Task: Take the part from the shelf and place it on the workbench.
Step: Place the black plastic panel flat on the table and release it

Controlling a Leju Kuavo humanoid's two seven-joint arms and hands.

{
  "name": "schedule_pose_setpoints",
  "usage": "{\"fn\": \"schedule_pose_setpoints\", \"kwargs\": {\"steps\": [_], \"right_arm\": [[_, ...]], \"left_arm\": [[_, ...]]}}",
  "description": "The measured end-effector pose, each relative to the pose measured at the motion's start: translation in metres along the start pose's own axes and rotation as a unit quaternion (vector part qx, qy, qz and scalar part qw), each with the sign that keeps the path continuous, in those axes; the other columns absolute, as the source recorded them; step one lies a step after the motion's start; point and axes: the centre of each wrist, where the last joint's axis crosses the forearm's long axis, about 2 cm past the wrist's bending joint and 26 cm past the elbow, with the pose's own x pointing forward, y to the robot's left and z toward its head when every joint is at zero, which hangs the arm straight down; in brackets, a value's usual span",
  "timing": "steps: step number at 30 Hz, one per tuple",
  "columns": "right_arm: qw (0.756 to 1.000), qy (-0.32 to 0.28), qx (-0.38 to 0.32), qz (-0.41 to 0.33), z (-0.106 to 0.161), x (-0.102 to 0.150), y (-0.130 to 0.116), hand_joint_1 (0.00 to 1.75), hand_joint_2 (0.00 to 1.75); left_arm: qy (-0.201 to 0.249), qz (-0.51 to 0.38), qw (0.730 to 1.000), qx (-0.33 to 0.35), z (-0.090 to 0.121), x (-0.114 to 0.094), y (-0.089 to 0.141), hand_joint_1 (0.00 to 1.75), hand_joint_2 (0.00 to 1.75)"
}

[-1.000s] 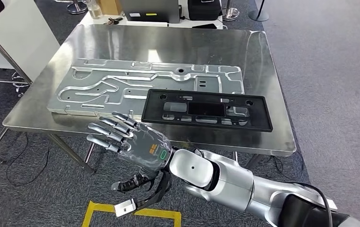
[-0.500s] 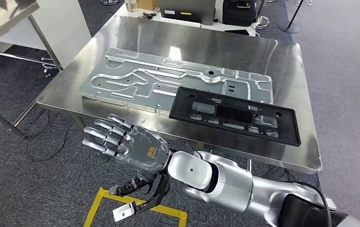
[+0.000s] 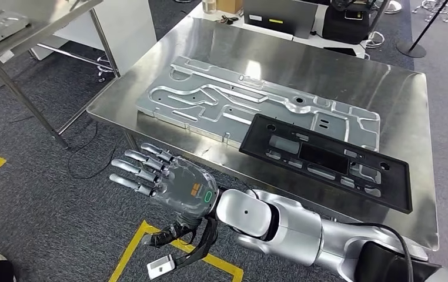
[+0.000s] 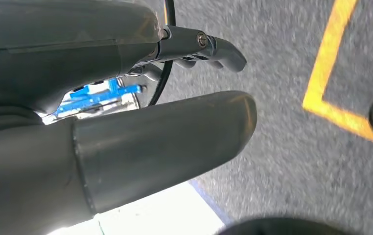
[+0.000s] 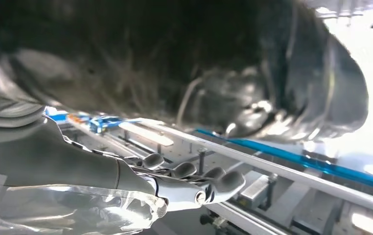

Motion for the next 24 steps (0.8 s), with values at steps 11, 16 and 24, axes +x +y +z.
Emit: {"fn": "schedule_pose_setpoints", "kwargs": {"steps": [11,16,24], "right_arm": [[1.000,-0.013,0.009,-0.010,0.012,0.001,0.004,0.00,0.00],[1.000,-0.014,0.009,-0.011,0.012,0.002,0.005,0.00,0.00],[1.000,-0.014,0.018,-0.017,0.018,0.006,0.011,0.00,0.00]], "left_arm": [[0.012,0.010,1.000,0.008,0.004,-0.007,0.025,0.00,0.00],[0.019,0.011,1.000,0.013,0.005,-0.014,0.031,0.00,0.00],[0.028,0.014,0.999,0.014,0.005,-0.015,0.031,0.00,0.00]]}}
